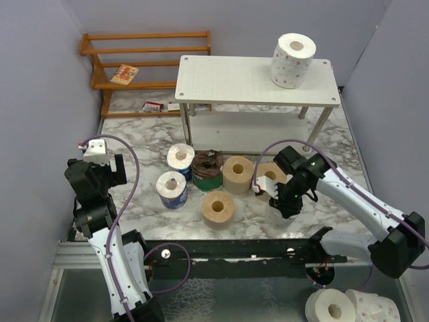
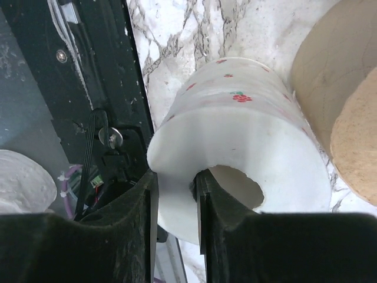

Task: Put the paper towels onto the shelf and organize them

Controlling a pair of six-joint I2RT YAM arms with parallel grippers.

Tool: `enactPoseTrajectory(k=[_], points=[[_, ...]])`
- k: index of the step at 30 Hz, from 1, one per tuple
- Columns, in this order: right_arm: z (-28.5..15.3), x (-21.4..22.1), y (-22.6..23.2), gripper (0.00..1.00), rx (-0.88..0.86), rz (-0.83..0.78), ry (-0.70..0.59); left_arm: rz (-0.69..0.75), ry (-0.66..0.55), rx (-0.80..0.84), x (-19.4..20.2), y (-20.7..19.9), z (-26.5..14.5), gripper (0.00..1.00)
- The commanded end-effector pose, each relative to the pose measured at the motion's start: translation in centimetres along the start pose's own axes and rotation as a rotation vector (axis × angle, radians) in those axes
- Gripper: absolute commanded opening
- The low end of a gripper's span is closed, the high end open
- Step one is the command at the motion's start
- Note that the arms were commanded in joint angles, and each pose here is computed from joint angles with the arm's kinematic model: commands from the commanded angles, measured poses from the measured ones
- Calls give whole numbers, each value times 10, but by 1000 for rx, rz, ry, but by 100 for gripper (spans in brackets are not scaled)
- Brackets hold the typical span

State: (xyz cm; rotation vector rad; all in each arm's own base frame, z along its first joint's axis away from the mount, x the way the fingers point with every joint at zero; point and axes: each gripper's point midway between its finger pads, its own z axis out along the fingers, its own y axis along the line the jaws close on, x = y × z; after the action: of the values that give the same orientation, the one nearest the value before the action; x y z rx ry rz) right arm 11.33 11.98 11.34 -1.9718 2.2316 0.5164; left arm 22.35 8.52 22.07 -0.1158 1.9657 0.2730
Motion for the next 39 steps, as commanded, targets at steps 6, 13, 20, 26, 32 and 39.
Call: enactPoseTrajectory(k=[6,13,20,26,32,39], points=[[-62,-44,-2,1,142,-18,-178,-1,-18,-11,-3,3,1,99],[-99,-16,-13,1,395,7,-126,-10,-23,-23,-4,4,-1,99],[-247,-67,-32,1,824,-36,-391,-17,-35,-44,-10,7,-5,99],[-352,-61,-65,1,1244,83,-346,-21,-31,-45,-9,8,-4,99],[-362,-58,-71,1,1289,143,-331,-16,-19,-34,-5,6,-2,99],[-364,-57,-85,1,1366,115,-293,-11,-26,-24,-5,4,-3,99]])
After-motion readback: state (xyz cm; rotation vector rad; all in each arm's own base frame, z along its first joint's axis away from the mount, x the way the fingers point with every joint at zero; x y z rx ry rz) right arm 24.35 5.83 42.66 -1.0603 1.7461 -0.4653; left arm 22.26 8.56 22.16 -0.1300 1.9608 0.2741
